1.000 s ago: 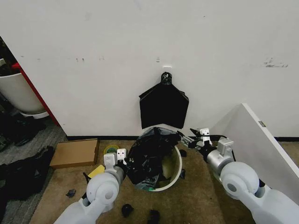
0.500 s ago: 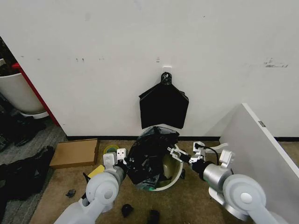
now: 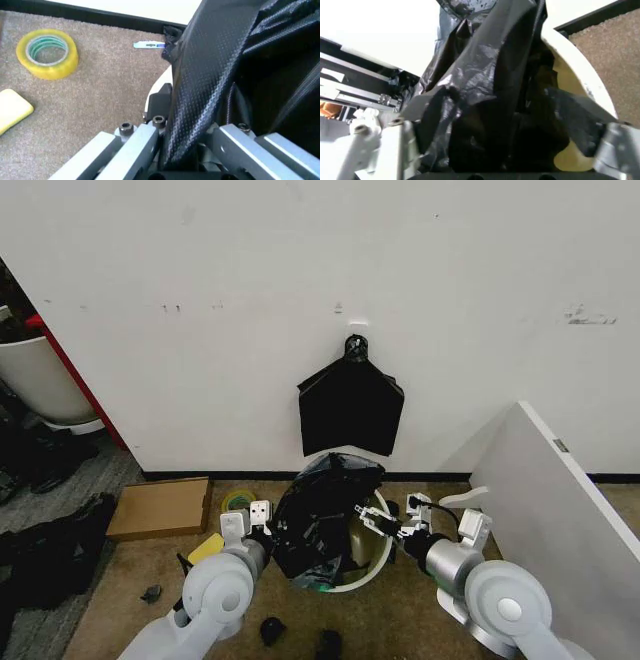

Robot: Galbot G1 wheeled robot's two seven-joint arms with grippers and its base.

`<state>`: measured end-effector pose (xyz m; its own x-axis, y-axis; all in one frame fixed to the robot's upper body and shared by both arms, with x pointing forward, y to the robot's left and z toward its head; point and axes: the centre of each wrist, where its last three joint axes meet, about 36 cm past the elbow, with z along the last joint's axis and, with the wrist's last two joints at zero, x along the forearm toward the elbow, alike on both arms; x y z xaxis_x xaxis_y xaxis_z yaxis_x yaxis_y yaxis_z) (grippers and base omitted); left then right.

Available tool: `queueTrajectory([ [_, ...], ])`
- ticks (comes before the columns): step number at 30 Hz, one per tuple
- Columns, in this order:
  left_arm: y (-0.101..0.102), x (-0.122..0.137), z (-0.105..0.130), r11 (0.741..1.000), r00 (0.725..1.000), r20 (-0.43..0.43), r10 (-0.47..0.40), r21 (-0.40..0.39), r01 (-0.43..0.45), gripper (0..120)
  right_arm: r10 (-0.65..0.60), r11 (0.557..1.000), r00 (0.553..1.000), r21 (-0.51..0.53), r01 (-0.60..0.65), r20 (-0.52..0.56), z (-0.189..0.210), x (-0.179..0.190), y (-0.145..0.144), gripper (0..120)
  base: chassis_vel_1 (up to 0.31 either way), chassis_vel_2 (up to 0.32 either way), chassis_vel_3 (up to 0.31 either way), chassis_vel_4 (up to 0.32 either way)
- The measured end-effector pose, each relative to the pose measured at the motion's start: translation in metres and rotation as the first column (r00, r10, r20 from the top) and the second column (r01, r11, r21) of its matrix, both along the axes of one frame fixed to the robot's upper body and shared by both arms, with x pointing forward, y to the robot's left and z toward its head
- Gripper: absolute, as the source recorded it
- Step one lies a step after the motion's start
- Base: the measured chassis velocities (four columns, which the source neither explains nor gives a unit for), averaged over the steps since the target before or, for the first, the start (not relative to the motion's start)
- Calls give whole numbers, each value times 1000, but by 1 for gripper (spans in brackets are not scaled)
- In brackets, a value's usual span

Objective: Place the garbage bag over the trash bin.

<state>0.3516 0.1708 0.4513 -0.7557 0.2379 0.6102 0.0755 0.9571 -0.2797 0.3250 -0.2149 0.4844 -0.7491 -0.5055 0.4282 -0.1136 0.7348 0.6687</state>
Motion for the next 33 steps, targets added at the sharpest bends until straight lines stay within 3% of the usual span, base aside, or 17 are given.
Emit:
queueTrajectory([
  [20, -2, 1, -2, 1000, 1000, 0, -5, 5, 5, 1, -10, 1000, 999, -5, 10, 32, -1, 0, 5, 3, 0, 0, 0, 0],
  [27, -2, 2, -3, 1000, 1000, -1, -6, 5, 6, 1, -38, 999, 998, -7, 39, 53, -2, 0, 5, 0, 0, 0, 0, 0],
  [33, 1, 3, -1, 1000, 1000, 1, -3, -1, 3, 1, -101, 992, 991, -70, 107, 85, -1, 8, -13, 0, 0, 0, 0, 0],
])
